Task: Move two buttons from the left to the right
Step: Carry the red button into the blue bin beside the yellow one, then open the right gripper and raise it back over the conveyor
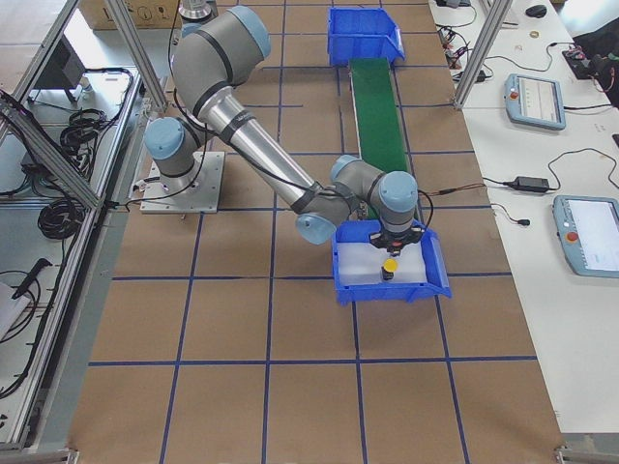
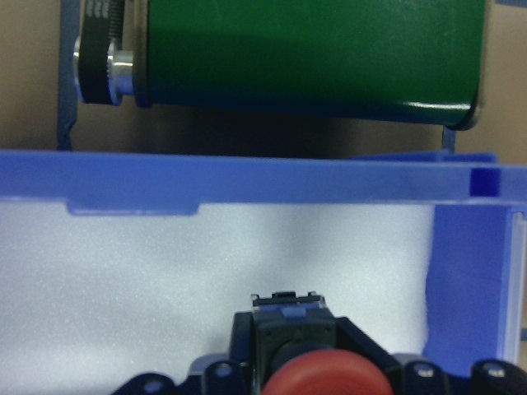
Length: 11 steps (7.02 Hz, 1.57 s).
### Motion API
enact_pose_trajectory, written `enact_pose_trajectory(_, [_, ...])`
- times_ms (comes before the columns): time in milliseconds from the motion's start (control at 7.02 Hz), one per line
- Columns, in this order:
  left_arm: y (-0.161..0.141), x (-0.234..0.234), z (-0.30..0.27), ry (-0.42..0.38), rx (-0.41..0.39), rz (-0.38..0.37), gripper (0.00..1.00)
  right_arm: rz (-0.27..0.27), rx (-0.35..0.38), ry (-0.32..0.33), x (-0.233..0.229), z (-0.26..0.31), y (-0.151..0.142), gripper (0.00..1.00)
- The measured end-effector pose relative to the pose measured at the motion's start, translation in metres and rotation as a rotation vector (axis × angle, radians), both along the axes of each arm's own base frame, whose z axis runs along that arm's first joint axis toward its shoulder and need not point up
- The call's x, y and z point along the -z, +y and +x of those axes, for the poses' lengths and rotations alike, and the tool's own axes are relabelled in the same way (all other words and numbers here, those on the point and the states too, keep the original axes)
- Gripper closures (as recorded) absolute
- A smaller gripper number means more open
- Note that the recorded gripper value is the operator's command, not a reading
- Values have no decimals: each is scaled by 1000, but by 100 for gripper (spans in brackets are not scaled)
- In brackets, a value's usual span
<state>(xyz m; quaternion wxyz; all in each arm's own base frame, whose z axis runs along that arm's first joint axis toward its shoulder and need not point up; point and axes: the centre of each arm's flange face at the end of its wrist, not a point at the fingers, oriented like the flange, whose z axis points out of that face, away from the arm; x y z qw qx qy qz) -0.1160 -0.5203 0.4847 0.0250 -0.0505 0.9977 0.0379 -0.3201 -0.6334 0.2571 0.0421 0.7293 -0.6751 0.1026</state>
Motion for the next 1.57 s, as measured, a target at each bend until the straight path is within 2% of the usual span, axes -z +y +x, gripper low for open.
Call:
enact_pose_trajectory(142, [0,0,0,0,0,0,0,3,1,-23,12,-3,0,58])
enact_pose_trajectory(285, [0,0,0,0,0,0,0,8,-1,-31,19,-3,1,46])
enact_pose_trajectory(427, [0,0,0,0,0,0,0,16,-2,-35,24,-3,3,16])
enact_pose_trajectory(569, [0,0,0,0,0,0,0,23,-2,-37,27,-2,4,2])
enact_pose_trajectory(854, [0,0,0,0,0,1,0,20,-2,-32,23,-2,5,1])
enact_pose_trajectory(997, [0,0,0,0,0,0,0,5,0,-15,6,-1,7,1])
enact_pose_trajectory(1139, [0,0,0,0,0,0,0,6,3,12,-28,4,16,1])
enact_pose_trajectory(1281, [0,0,0,0,0,0,0,39,2,42,-76,16,33,0])
enact_pose_trajectory(1566, [0,0,0,-2,-1,0,0,91,4,85,-161,82,61,0])
